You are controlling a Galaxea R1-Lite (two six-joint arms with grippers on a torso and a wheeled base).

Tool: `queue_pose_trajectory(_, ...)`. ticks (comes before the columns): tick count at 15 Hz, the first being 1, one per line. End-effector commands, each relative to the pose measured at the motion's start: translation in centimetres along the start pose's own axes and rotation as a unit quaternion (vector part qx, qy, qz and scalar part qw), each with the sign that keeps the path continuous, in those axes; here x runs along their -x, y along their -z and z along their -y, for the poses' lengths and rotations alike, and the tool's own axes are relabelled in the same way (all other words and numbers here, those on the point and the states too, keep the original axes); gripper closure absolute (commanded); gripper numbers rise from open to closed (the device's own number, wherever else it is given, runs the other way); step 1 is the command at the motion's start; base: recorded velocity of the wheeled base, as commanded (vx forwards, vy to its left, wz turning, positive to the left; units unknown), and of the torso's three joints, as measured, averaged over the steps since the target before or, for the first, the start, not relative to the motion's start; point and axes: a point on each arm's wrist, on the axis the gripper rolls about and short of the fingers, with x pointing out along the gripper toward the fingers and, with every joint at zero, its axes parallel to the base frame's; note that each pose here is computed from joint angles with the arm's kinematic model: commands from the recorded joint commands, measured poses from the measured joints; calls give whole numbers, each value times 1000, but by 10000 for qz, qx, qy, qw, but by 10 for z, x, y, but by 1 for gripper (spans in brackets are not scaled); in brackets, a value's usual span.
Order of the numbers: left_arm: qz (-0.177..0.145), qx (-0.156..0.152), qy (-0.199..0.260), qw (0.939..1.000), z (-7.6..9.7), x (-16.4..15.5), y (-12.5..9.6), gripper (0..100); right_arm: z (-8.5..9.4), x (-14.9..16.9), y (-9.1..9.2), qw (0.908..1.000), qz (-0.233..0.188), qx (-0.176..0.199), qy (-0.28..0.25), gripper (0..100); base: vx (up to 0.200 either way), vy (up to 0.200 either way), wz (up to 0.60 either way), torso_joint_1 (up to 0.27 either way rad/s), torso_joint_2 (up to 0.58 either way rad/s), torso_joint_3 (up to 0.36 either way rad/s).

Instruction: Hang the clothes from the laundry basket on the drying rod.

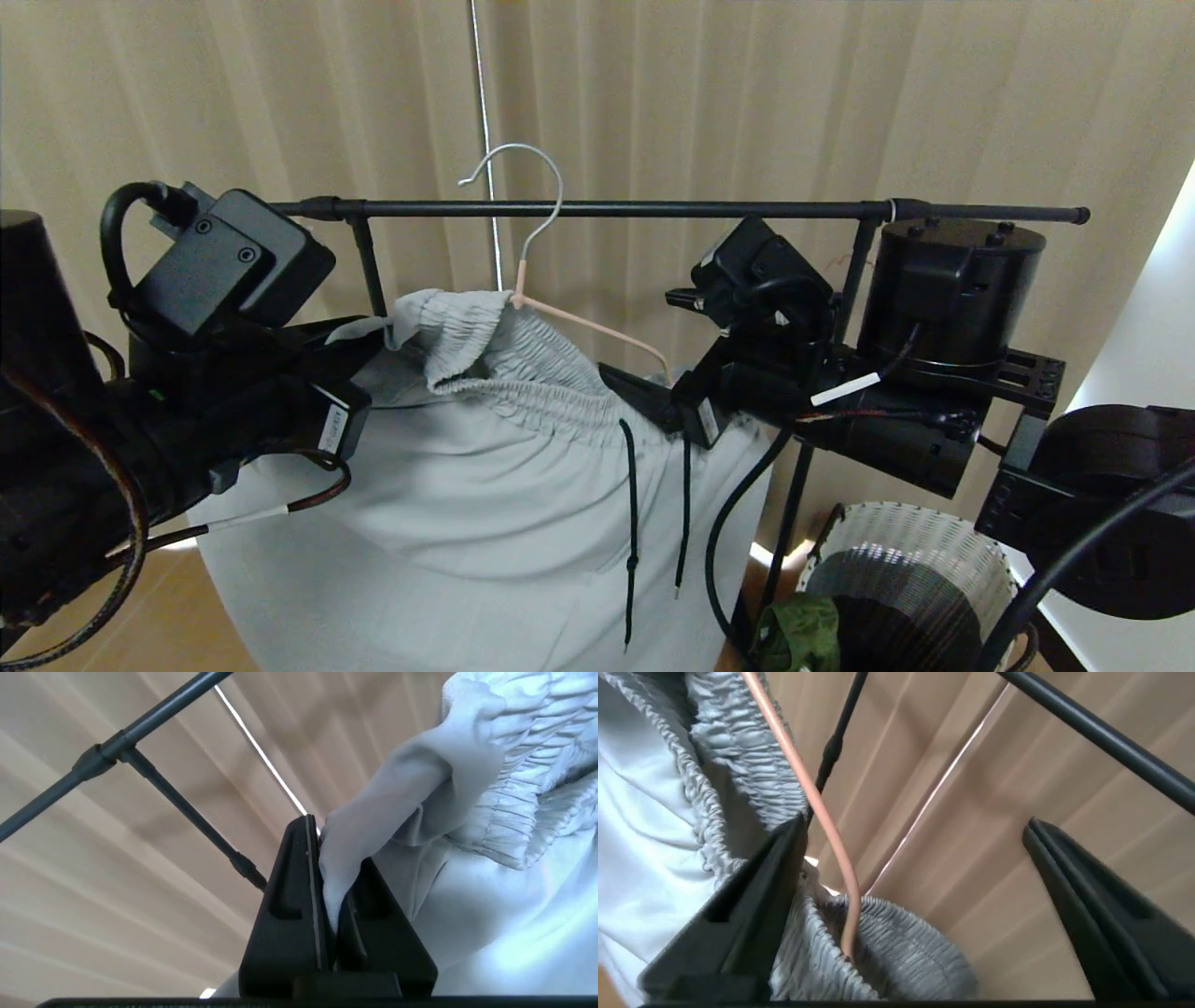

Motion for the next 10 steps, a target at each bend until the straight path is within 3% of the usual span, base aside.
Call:
queue_pose_trajectory(1, 14, 5, -10, 10000, 0, 1, 0, 100, 0, -1, 1, 10000, -15, 0, -11, 100, 0, 0, 0, 0, 0, 0)
queue_pose_trajectory(10, 5, -3, 20, 10000, 0, 2, 1, 100, 0, 0, 1, 10000, -10, 1, -1, 100, 0, 0, 0, 0, 0, 0)
